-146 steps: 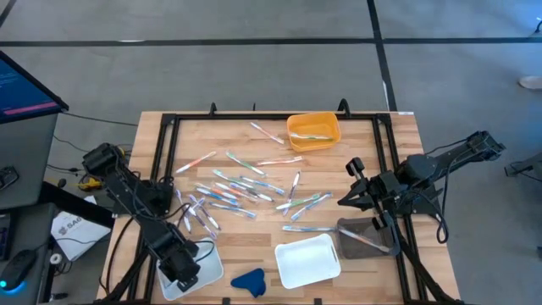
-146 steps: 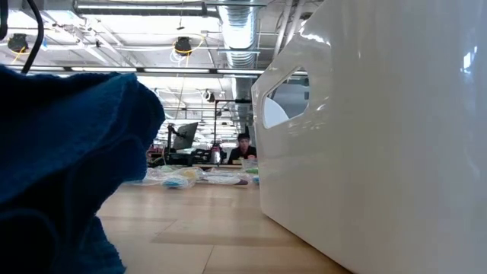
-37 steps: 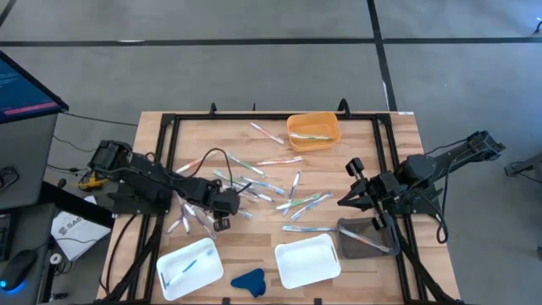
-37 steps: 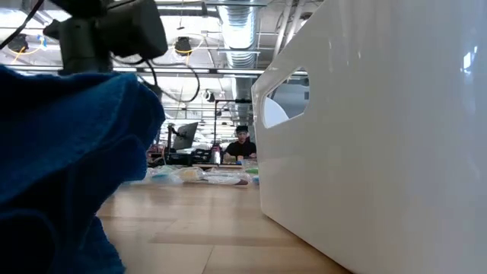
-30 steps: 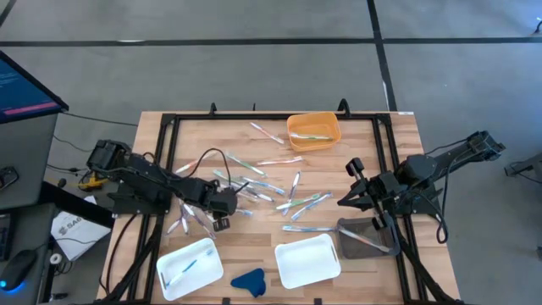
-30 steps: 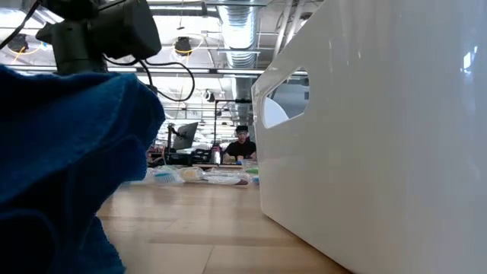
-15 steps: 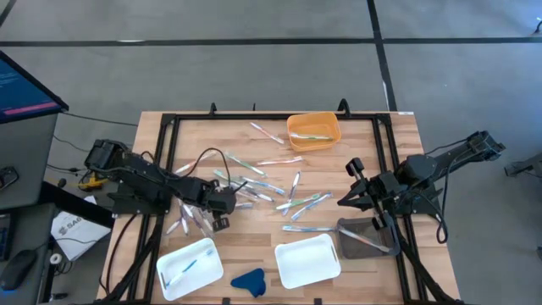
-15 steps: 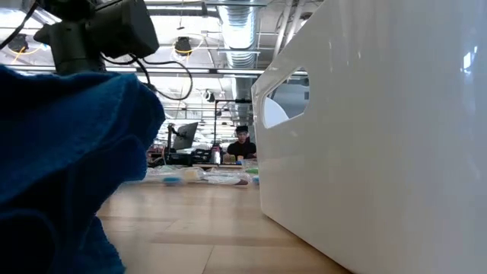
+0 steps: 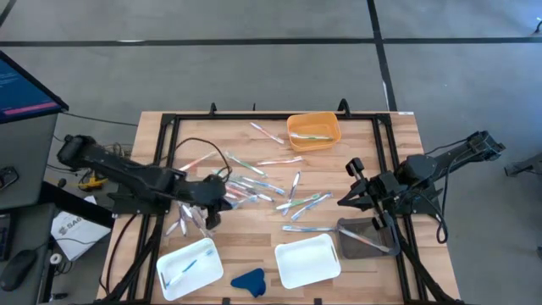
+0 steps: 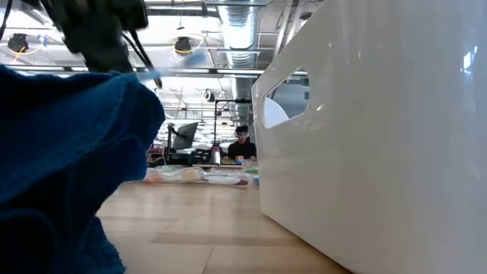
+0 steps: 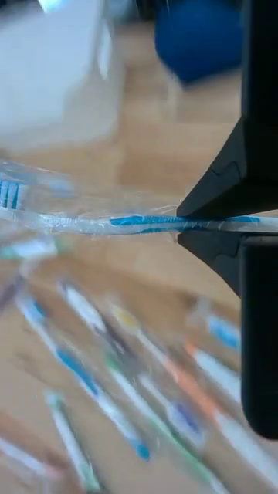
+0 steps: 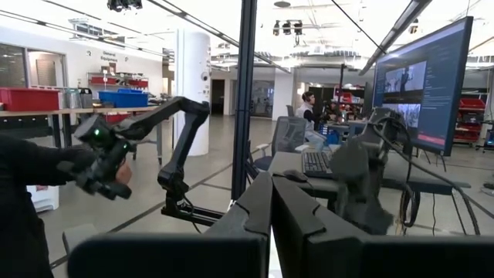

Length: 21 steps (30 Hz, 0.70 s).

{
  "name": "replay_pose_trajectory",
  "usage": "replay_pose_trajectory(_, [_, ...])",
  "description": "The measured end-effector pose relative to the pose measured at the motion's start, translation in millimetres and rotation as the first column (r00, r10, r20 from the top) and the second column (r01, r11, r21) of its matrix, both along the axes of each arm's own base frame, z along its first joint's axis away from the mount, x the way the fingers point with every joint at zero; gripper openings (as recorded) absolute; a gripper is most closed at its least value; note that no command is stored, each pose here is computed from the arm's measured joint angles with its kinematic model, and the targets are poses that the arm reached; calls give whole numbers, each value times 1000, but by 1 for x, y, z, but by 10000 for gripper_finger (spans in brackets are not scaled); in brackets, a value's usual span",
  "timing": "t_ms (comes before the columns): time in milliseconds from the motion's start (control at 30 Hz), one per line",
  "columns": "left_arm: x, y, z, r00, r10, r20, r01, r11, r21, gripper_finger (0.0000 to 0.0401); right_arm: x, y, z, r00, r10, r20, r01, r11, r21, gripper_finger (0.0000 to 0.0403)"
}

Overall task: Pick & Place Toothbrushes
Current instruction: Put the blue toothbrush into the left white bin

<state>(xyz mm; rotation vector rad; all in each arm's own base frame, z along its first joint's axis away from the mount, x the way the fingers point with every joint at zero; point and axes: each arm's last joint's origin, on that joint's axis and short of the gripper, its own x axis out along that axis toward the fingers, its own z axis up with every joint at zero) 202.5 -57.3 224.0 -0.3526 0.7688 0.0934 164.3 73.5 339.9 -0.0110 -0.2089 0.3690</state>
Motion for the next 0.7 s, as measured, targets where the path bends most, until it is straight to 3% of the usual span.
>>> replay_pose_trajectory(133, [-13,-14,14,994,-88,58,95,988,-124,8,0,0,0,1000,0,-3,0,1000,-1,0])
replay_pose_trajectory(333, [-33,-51,23,956,-268,122,287,940,-184,11,0,0,-1,1000,0,-5,0,1000,-2,0])
replay_pose_trajectory(533, [-47,-90,22,950,-288,117,311,871,-382,9,0,0,-1,1000,1,-5,-1,1000,-2,0])
replay_pose_trajectory(700, [-53,-116,11,953,-303,16,279,857,-434,8,0,0,0,1000,1,-3,-1,1000,-1,0])
